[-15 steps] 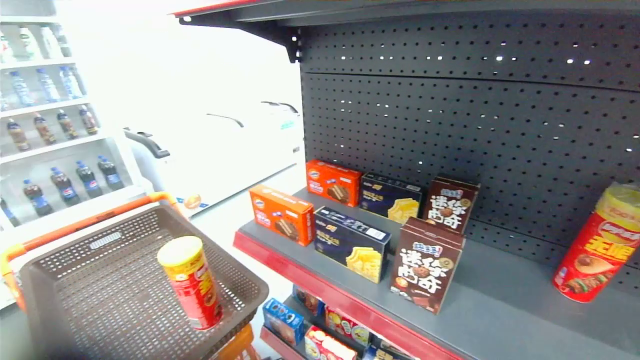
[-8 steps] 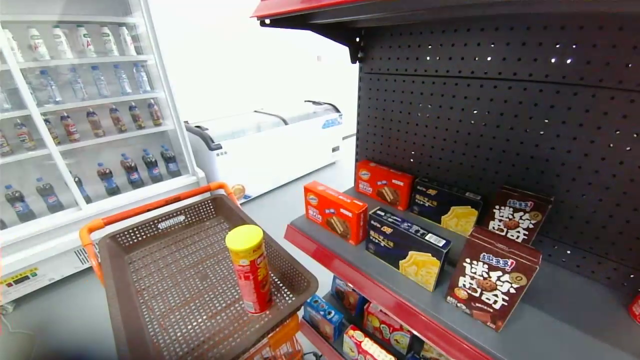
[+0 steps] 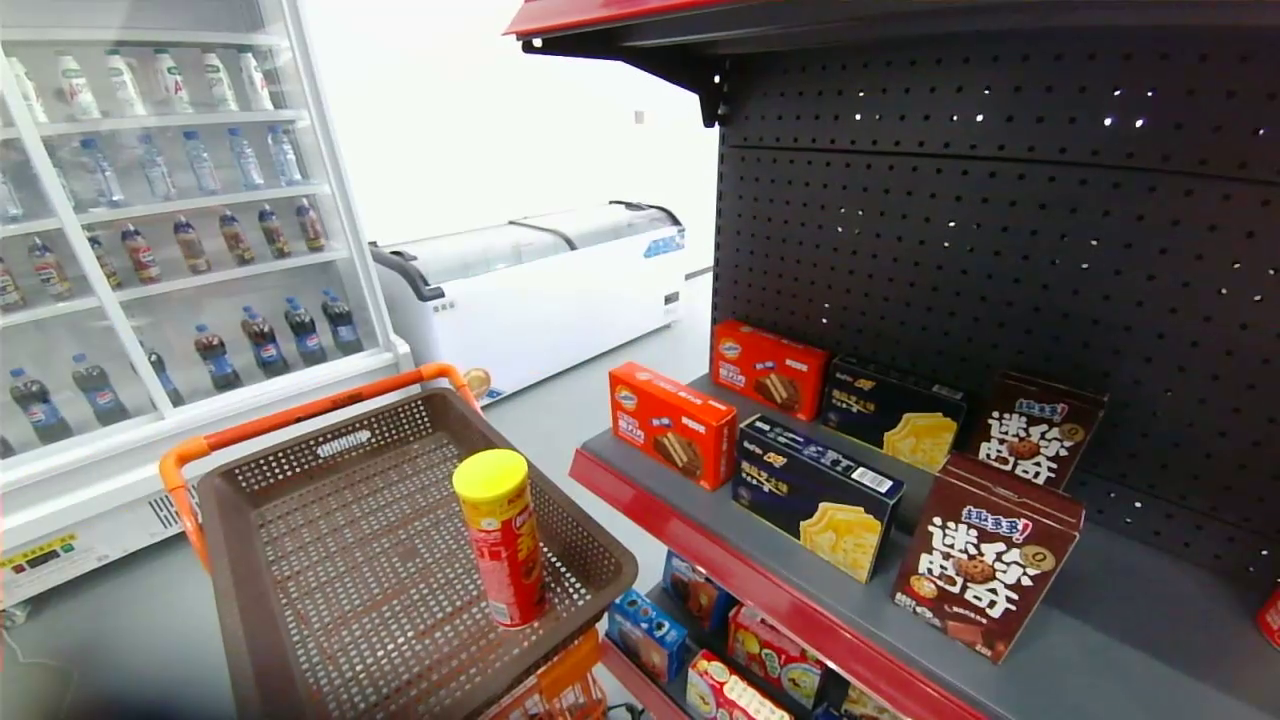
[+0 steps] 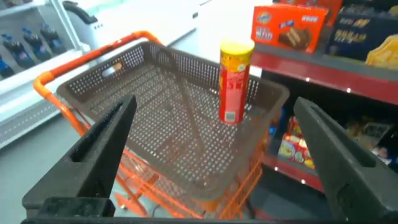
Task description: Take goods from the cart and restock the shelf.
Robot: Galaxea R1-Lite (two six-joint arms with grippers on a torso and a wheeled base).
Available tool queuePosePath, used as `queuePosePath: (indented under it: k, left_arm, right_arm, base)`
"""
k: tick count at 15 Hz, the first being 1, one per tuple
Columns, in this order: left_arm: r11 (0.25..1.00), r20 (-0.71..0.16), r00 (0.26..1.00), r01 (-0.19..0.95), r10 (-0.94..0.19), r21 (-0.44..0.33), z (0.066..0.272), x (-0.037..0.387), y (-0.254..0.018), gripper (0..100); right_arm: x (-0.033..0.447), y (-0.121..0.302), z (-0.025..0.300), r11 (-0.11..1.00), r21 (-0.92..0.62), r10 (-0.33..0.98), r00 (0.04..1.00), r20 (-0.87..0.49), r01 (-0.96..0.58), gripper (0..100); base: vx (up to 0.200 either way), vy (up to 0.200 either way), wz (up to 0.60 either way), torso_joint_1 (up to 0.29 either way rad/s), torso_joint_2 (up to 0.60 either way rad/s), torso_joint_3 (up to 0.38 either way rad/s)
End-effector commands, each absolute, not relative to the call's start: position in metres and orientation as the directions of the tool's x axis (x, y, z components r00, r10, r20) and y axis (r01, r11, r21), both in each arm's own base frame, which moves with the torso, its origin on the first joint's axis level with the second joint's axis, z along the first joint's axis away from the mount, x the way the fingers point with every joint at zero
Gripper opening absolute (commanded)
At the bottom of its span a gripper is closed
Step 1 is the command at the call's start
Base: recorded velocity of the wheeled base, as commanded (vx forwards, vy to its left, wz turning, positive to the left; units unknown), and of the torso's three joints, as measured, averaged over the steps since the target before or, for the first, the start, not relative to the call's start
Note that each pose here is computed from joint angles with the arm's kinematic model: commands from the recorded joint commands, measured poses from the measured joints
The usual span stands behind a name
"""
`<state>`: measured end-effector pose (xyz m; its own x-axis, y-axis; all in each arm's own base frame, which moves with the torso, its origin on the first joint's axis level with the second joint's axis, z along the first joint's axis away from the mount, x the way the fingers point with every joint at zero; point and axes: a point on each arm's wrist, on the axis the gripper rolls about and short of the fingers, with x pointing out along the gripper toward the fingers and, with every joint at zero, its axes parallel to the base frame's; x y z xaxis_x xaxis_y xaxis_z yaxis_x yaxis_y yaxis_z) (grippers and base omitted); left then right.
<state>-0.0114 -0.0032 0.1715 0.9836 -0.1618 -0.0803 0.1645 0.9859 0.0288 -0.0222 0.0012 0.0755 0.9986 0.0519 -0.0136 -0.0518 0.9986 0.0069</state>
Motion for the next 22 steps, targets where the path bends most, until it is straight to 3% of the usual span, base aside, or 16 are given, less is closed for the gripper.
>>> queuePosePath:
  k: [1, 3, 4, 5, 7, 10, 14, 22]
  left_arm:
    - [0.983, -0.234, 0.959, 0.177, -0.16, 0.053, 0.177, 0.019, -0.004, 100]
    - [0.979, -0.325, 0.929, 0.2, -0.177, 0.038, 0.182, 0.042, -0.005, 100]
    - [0.979, -0.327, 0.928, 0.2, -0.177, 0.038, 0.182, 0.042, -0.005, 100]
    - [0.977, -0.38, 0.906, 0.21, -0.185, 0.026, 0.191, 0.068, -0.006, 100]
    - [0.968, -0.444, 0.868, 0.252, -0.22, 0.012, 0.186, 0.096, -0.011, 100]
    - [0.955, -0.467, 0.846, 0.297, -0.259, 0.007, 0.176, 0.141, -0.02, 100]
    - [0.941, -0.493, 0.819, 0.339, -0.294, 0.003, 0.152, 0.193, -0.035, 100]
    - [0.918, -0.594, 0.733, 0.397, -0.331, -0.022, 0.101, 0.235, -0.058, 100]
  right_arm:
    - [-0.022, 0.001, 0.076, 0.999, 0.007, 0.052, 0.999, -0.015, -0.052, 100]
    - [-0.022, 0.001, 0.076, 0.999, 0.007, 0.052, 0.999, -0.015, -0.052, 100]
    - [-0.022, 0.001, 0.076, 0.999, 0.007, 0.052, 0.999, -0.015, -0.052, 100]
    - [-0.022, 0.001, 0.076, 0.999, 0.007, 0.052, 0.999, -0.015, -0.052, 100]
    - [-0.022, 0.001, 0.076, 0.999, 0.007, 0.052, 0.999, -0.015, -0.052, 100]
    - [-0.022, 0.001, 0.076, 0.999, 0.007, 0.052, 0.999, -0.015, -0.052, 100]
    - [-0.022, 0.001, 0.076, 0.999, 0.007, 0.052, 0.999, -0.015, -0.052, 100]
    - [-0.022, 0.001, 0.076, 0.999, 0.007, 0.052, 0.999, -0.015, -0.052, 100]
  base:
    - [0.0, 0.0, 0.0, 0.0, 0.0, 0.0]
    - [0.0, 0.0, 0.0, 0.0, 0.0, 0.0]
    - [0.0, 0.0, 0.0, 0.0, 0.0, 0.0]
    - [0.0, 0.0, 0.0, 0.0, 0.0, 0.0]
    - [0.0, 0.0, 0.0, 0.0, 0.0, 0.0]
    - [0.0, 0.0, 0.0, 0.0, 0.0, 0.0]
    - [0.0, 0.0, 0.0, 0.0, 0.0, 0.0]
    - [0.0, 0.0, 0.0, 0.0, 0.0, 0.0]
